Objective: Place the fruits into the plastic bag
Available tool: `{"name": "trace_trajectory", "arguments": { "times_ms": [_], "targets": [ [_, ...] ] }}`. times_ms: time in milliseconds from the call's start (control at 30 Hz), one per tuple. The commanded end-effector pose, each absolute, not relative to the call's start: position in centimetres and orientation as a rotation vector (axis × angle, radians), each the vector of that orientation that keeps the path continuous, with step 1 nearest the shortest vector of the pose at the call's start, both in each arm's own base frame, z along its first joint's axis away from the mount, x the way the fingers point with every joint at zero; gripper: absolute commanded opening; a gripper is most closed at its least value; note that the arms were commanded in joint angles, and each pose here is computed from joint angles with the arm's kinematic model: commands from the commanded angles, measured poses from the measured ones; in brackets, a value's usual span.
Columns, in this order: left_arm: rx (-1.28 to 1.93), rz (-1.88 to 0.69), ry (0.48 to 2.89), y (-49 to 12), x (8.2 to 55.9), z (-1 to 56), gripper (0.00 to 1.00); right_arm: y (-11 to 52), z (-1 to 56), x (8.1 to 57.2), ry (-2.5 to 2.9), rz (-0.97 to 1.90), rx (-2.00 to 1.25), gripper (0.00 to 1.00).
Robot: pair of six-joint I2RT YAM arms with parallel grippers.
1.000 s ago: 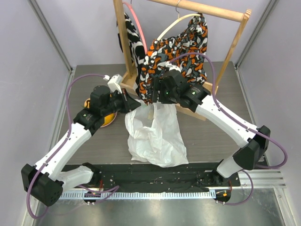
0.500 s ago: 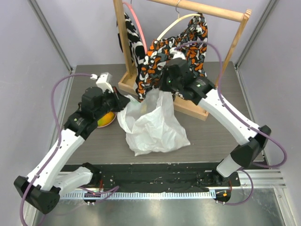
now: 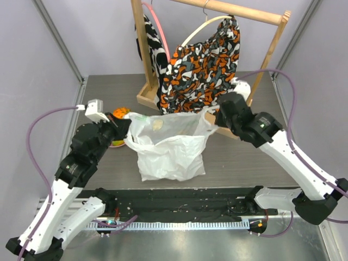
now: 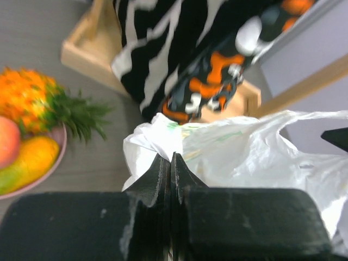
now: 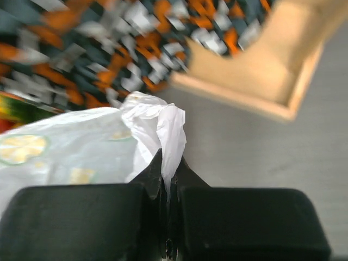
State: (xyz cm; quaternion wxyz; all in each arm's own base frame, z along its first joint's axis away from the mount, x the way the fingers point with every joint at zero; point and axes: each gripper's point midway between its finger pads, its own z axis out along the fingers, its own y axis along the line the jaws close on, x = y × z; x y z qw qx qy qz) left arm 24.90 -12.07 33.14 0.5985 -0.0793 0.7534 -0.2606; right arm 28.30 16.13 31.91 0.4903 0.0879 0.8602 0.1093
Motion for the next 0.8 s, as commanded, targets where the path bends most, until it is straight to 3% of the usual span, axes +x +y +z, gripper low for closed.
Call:
{"name": "trace_trajectory", "arguments": {
  "times_ms": [0,33,167,300,433,500,533,700,767],
  "targets": [
    [-0.076,-0.735,1.878,-15.2,24.0,28.9,0.00,13.7,26.9,26.6,2.193,0.133,0.337,0.04],
    [-0.042,-0.757,1.905,-15.8,23.7,27.9,0.00,13.7,26.7,26.4,2.201,0.135,0.334,0.07],
    [0.019,-0.757,1.917,-16.2,23.5,27.2,0.00,15.0,28.6,26.8,2.199,0.198,0.245,0.50],
    [0.077,-0.805,1.887,-17.1,23.2,28.1,0.00,16.0,33.7,27.3,2.130,0.248,0.143,0.66],
    [0.106,-0.845,1.875,-17.7,23.0,28.8,0.00,19.2,41.2,27.5,1.977,0.419,0.045,0.67],
    [0.109,-0.846,1.875,-17.8,23.0,28.9,0.00,22.4,42.1,27.5,1.958,0.441,-0.043,0.66],
    [0.108,-0.845,1.873,-17.7,23.0,28.9,0.00,25.1,44.2,25.6,1.911,0.501,-0.148,0.66],
    [0.103,-0.828,1.872,-17.5,23.1,29.1,0.00,33.2,43.8,23.6,1.918,0.650,-0.343,0.66],
    [0.100,-0.824,1.872,-17.5,23.2,29.1,0.00,35.5,40.6,23.3,2.000,0.652,-0.379,0.64]
  ]
}}
